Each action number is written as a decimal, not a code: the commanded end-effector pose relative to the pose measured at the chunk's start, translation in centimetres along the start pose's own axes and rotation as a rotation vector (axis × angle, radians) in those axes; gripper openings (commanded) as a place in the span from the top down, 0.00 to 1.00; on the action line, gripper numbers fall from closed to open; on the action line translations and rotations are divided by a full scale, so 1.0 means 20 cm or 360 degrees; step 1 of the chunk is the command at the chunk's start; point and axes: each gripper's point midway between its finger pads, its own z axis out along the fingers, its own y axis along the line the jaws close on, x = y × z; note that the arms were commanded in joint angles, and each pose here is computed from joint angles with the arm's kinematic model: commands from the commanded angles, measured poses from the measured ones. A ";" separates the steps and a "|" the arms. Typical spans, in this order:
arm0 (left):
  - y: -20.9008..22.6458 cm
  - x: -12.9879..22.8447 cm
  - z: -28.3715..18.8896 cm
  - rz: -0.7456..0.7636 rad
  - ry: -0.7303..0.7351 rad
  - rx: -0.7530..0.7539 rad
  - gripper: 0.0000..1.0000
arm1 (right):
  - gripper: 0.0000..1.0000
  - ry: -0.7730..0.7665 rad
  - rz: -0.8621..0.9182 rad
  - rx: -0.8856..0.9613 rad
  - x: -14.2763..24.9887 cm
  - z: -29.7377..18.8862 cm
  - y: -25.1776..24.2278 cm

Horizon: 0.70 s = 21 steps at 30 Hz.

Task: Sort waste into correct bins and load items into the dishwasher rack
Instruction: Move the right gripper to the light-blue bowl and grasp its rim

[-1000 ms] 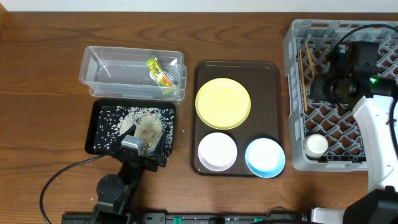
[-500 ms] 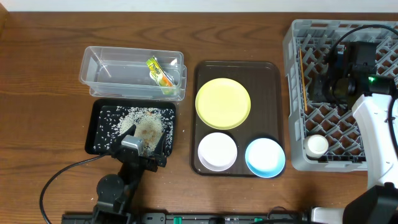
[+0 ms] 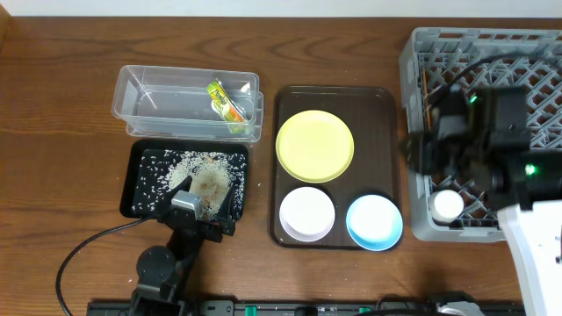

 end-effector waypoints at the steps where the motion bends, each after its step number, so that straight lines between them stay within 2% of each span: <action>1: 0.01 0.08 0.00 0.0018 0.0078 0.0000 0.08 | 0.54 0.0191 0.0043 -0.0049 0.14 0.05 0.09; 5: 0.01 0.08 0.00 0.0018 0.0078 0.0000 0.08 | 0.58 0.0381 0.0056 0.0014 0.33 0.16 0.10; 8: 0.01 0.08 0.00 0.0018 0.0078 0.0000 0.08 | 0.60 0.0478 0.0142 0.0317 0.47 0.23 -0.04; 11: 0.01 0.08 0.00 0.0018 0.0078 0.0000 0.08 | 0.60 0.0480 0.0167 0.0522 0.54 0.30 -0.17; 21: 0.01 0.08 0.00 0.0018 0.0078 0.0000 0.08 | 0.62 0.0416 0.0148 0.0610 0.65 0.58 -0.30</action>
